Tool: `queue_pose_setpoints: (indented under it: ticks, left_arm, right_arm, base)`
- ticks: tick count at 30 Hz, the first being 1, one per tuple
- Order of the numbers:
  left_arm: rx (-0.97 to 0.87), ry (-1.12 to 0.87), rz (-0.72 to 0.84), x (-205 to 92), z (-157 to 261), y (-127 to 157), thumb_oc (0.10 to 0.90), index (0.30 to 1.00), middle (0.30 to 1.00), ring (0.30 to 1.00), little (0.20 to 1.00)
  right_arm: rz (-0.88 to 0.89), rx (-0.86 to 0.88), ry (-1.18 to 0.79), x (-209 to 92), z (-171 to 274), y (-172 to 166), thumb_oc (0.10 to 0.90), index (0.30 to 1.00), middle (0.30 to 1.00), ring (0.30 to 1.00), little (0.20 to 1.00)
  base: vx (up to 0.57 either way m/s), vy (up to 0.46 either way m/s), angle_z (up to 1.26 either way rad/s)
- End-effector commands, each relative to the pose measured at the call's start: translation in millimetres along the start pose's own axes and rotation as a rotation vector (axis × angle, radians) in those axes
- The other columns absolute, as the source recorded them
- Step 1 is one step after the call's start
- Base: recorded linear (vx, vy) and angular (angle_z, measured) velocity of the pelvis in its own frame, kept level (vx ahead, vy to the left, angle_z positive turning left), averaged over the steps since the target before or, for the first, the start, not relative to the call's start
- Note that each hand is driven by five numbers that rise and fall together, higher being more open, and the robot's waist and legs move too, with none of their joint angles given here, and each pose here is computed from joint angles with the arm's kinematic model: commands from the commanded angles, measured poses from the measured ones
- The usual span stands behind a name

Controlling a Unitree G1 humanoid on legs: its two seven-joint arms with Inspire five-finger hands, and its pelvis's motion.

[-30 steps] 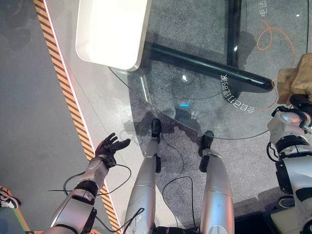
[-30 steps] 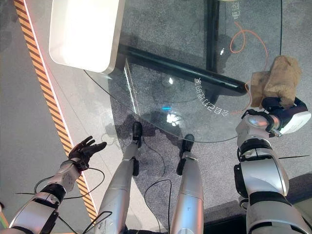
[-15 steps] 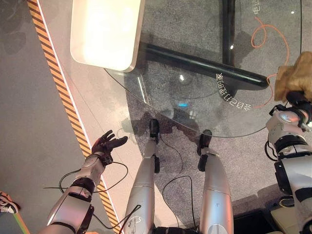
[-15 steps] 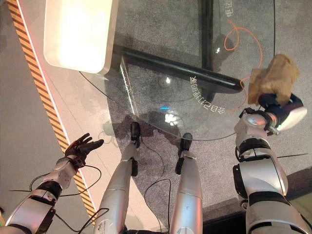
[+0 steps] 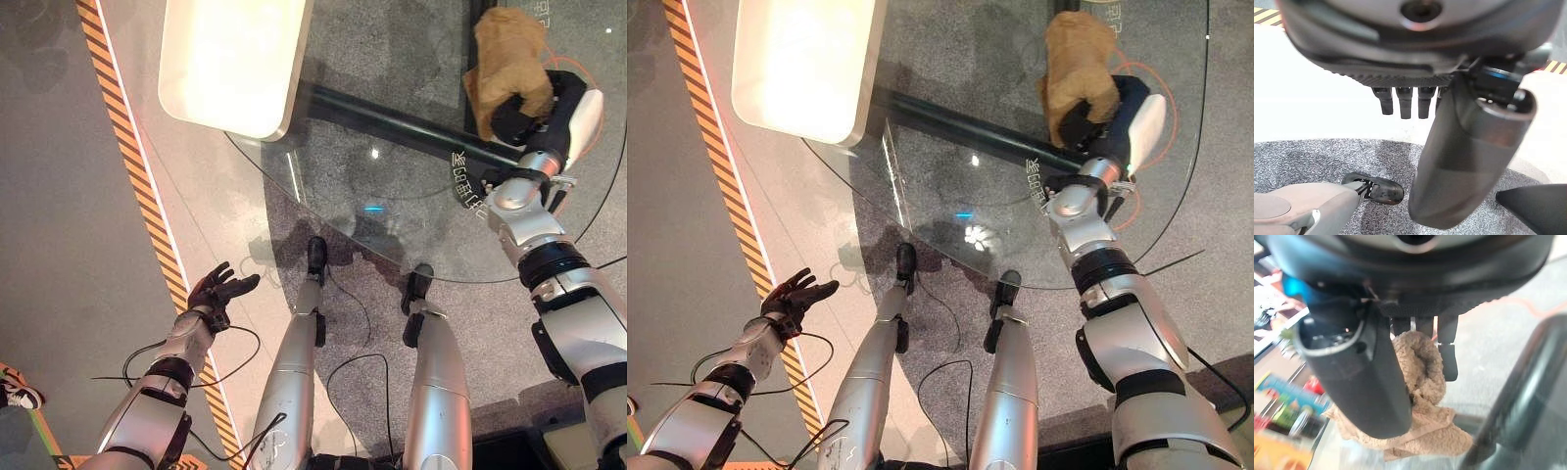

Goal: Wipe the table with a cloth and put it in the basket.

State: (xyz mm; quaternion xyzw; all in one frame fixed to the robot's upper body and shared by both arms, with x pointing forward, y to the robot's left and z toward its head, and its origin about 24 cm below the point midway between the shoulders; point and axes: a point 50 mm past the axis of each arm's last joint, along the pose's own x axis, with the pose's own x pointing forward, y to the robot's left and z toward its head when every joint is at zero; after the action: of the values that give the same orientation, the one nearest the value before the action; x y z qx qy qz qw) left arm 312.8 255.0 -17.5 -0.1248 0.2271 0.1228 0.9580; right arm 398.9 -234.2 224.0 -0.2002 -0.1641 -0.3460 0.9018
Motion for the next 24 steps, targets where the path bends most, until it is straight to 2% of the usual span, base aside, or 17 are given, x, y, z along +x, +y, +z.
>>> queue_pose_setpoints:
  ticks: [1,9,17,24]
  left_arm:
    - [-0.013,0.020,0.074,-4,-11,19,0.800,0.900,0.900,0.900,0.900]
    - [-0.006,0.026,0.055,-4,-18,11,0.800,0.900,0.900,0.900,0.900]
    - [-0.002,0.031,0.040,-4,-22,3,0.800,0.900,0.900,0.900,0.900]
    - [-0.006,0.035,0.034,-5,-28,-3,0.800,0.900,0.900,0.900,0.900]
  right_arm:
    - [-0.089,0.026,-0.215,19,55,-18,0.100,0.300,0.300,0.300,0.200]
    - [0.065,-0.043,-0.272,1,60,12,0.100,0.300,0.300,0.300,0.200]
    - [0.272,-0.113,-0.406,-30,71,46,0.100,0.300,0.300,0.300,0.200]
    - [0.512,-0.134,-0.612,-74,91,76,0.100,0.300,0.300,0.300,0.200]
  base:
    - [0.00,0.009,0.03]
    - [0.00,0.000,0.00]
    - [0.00,0.000,0.00]
    - [0.00,0.000,0.00]
